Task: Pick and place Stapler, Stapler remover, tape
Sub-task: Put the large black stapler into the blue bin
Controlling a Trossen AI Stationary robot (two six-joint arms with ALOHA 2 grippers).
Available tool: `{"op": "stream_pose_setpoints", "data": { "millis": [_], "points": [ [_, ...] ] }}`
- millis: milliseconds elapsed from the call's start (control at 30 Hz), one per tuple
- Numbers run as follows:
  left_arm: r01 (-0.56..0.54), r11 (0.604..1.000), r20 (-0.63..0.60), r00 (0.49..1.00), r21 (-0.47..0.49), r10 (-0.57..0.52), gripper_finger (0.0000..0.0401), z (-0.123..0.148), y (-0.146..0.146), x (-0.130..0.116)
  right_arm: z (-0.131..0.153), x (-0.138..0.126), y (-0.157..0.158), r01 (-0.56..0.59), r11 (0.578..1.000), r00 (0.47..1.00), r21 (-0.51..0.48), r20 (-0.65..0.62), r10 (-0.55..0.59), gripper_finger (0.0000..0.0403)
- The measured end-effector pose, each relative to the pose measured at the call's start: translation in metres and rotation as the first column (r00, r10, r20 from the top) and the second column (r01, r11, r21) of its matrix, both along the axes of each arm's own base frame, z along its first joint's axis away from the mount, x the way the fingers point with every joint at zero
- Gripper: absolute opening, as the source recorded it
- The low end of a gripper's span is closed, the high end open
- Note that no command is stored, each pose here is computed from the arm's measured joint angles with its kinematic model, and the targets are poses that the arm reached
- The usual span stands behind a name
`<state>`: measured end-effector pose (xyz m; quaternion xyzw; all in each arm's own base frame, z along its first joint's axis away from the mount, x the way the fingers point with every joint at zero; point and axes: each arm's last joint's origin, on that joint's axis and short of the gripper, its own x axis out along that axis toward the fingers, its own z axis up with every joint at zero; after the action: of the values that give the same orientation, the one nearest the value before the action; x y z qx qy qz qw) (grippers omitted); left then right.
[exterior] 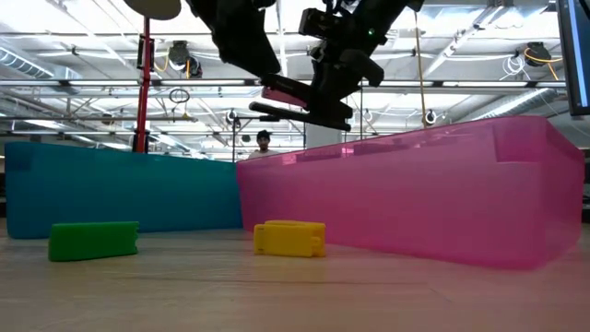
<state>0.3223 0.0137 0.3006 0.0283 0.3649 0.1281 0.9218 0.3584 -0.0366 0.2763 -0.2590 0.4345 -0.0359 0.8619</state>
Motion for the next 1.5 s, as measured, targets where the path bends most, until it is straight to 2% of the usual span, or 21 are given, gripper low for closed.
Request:
{"op": "stream_pose_setpoints", "data": {
  "millis": [167, 400, 767, 867, 1033, 1433, 1500],
  "points": [
    [-0.021, 0.999, -0.029, 0.999, 0.042, 0.022, 0.0228, -0.007, 0.004, 0.004, 0.000, 0.000, 0.001, 0.008, 1.000, 1.000, 0.011, 0.003, -0.008, 0.0127],
    [-0.040, 0.998, -0.028, 0.999, 0.046, 0.041, 0.0228, -0.006, 0.014, 0.004, 0.002, 0.003, 0.003, 0.010, 1.000, 0.999, 0.002, 0.039, -0.010, 0.0127],
    [0.009, 0.996, 0.008, 1.000, 0.087, -0.010, 0.0226, -0.002, 0.016, 0.007, 0.005, 0.005, 0.004, 0.008, 1.000, 0.996, 0.017, 0.083, -0.009, 0.0127],
    [0.009, 0.996, 0.012, 1.000, 0.088, -0.010, 0.0206, -0.002, 0.016, 0.007, 0.006, 0.006, 0.004, 0.008, 1.000, 0.995, 0.017, 0.098, -0.009, 0.0127],
    [0.023, 0.996, 0.008, 1.000, 0.087, -0.024, 0.0140, -0.002, 0.016, 0.007, 0.006, 0.006, 0.004, 0.027, 0.999, 0.994, 0.043, 0.107, -0.031, 0.0127],
    [-0.001, 0.999, 0.017, 1.000, 0.054, 0.000, 0.0137, -0.003, 0.016, 0.007, 0.006, 0.006, 0.005, 0.053, 0.995, 0.991, 0.082, 0.114, -0.063, 0.0129],
    [-0.021, 0.999, 0.023, 1.000, 0.036, 0.020, 0.0137, -0.003, 0.015, 0.007, 0.006, 0.007, 0.005, 0.070, 0.993, 0.989, 0.094, 0.121, -0.081, 0.0158]
  ]
}}
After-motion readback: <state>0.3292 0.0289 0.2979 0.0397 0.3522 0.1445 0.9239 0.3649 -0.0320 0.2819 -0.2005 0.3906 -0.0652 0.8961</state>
